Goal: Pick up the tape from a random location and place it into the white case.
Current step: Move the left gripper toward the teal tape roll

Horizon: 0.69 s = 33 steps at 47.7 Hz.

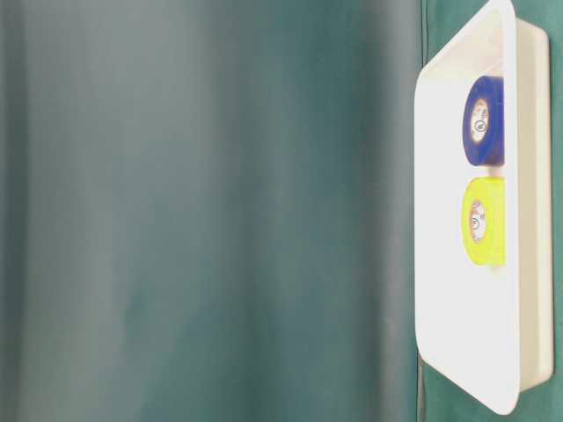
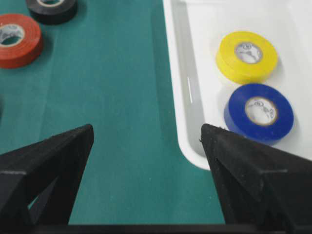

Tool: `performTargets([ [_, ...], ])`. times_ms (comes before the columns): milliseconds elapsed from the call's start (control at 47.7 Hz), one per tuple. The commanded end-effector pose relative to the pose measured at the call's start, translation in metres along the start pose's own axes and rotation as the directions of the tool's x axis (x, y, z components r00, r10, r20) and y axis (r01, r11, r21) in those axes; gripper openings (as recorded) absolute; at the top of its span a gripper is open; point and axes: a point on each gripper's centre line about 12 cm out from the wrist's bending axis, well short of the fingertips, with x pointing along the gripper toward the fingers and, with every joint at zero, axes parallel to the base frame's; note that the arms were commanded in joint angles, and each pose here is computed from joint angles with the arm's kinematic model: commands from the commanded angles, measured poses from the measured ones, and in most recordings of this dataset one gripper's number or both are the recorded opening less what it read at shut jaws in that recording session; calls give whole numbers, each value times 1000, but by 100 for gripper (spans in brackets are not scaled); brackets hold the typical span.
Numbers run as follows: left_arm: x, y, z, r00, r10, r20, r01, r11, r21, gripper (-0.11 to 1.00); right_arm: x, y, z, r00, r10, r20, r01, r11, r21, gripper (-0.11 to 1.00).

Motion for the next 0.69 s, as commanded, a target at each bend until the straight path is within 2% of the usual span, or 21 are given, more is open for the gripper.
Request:
performTargets([
  [0, 0, 0, 5, 1000, 2, 15, -2, 1000, -2, 97, 1, 0, 5, 1000, 3, 16, -3, 1000, 3, 88],
  [336, 0, -2, 6, 1000, -10, 19, 10, 1000, -1, 97, 0, 1, 8, 1000, 6, 28, -6, 1000, 3, 88],
  [461, 0, -8, 6, 999, -35, 20, 35, 999, 2, 97, 0, 1, 8, 1000, 6, 28, -6, 1000, 5, 88],
  [671, -1, -25, 6, 993, -114, 20, 114, 993, -5, 97, 0, 1, 9, 1000, 6, 31, -6, 1000, 4, 88],
])
